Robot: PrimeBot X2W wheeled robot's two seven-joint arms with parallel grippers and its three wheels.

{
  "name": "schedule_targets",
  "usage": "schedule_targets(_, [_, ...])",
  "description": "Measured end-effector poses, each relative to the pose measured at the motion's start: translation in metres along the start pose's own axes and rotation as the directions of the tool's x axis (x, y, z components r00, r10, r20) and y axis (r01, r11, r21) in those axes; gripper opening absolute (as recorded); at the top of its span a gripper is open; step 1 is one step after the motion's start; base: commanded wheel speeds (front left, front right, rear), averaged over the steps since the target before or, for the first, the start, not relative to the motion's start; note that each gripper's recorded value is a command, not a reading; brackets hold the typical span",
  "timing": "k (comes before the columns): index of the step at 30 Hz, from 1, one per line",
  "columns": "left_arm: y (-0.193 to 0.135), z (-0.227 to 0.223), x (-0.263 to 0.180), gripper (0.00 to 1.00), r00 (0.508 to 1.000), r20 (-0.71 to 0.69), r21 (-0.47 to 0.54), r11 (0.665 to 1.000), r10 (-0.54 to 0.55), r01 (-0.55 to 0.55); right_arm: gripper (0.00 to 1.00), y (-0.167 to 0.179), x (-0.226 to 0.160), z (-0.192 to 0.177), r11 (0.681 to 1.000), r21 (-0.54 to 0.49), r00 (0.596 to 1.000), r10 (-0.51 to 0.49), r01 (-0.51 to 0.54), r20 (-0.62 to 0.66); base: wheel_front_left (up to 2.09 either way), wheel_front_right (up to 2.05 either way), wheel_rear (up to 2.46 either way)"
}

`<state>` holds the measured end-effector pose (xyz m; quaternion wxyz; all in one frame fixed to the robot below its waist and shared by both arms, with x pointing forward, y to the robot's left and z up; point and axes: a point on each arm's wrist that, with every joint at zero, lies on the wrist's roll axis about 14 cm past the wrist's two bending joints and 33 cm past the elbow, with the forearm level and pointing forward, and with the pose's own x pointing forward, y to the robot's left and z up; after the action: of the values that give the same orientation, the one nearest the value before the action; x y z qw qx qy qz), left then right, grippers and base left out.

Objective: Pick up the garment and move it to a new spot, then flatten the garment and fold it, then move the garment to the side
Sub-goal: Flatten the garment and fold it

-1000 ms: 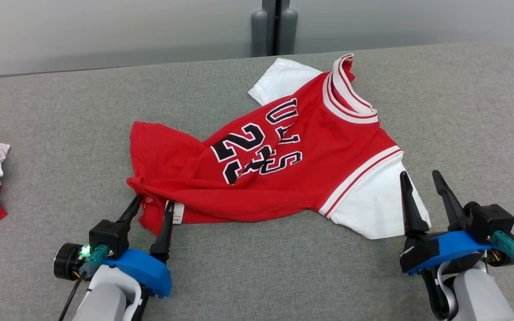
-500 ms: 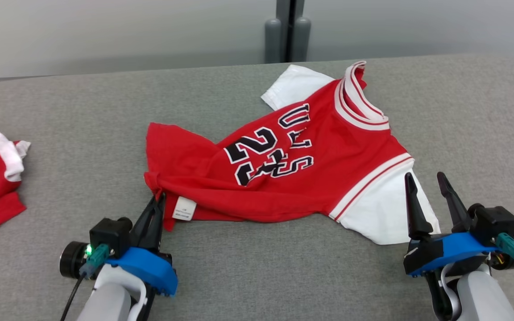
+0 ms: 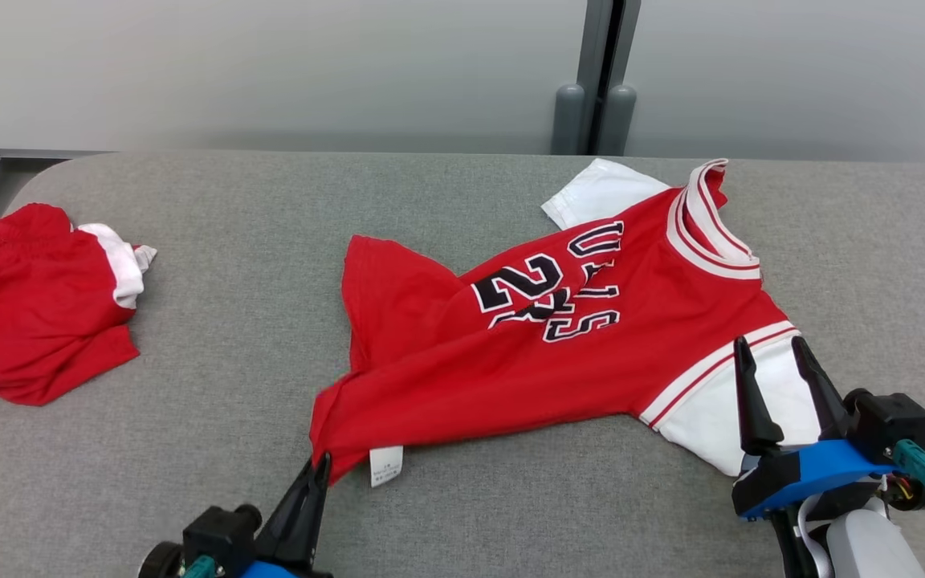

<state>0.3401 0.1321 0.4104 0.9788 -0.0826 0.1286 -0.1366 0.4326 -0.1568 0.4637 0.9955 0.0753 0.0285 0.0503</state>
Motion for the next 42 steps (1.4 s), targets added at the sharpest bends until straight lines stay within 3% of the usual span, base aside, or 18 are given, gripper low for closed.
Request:
schedule_targets(9, [0.003, -0.035, -0.033, 0.0, 0.995, -0.091, -0.054, 0.998, 0.04, -0.045, 1.0, 0.005, -0.004, -0.001, 1.0, -0.003, 1.0, 0.011, -0.011, -0.006, 0.0, 0.0, 0.0])
schedule_targets(11, [0.006, -0.035, -0.035, 0.75, 0.995, -0.087, -0.057, 0.997, 0.053, -0.058, 1.0, 0.005, -0.004, 0.0, 1.0, -0.003, 1.0, 0.011, -0.011, -0.004, 0.0, 0.0, 0.0])
schedule_targets(12, [0.008, -0.032, -0.035, 1.0, 0.995, -0.078, -0.055, 0.996, 0.059, -0.064, 1.0, 0.005, -0.005, 0.001, 1.0, -0.003, 1.0, 0.01, -0.01, -0.002, 0.0, 0.0, 0.0])
schedule_targets(28, [0.031, 0.053, -0.011, 1.0, 0.978, 0.175, 0.026, 0.993, 0.112, -0.118, 1.0, -0.003, -0.018, 0.018, 1.0, -0.026, 0.999, -0.007, 0.008, 0.044, 0.0, 0.0, 0.0])
schedule_targets(42, [0.043, 0.08, 0.006, 1.0, 0.962, 0.237, 0.091, 0.982, 0.138, -0.164, 1.0, -0.021, -0.045, 0.041, 0.993, -0.105, 0.993, -0.049, 0.06, 0.108, 0.0, 0.0, 0.0])
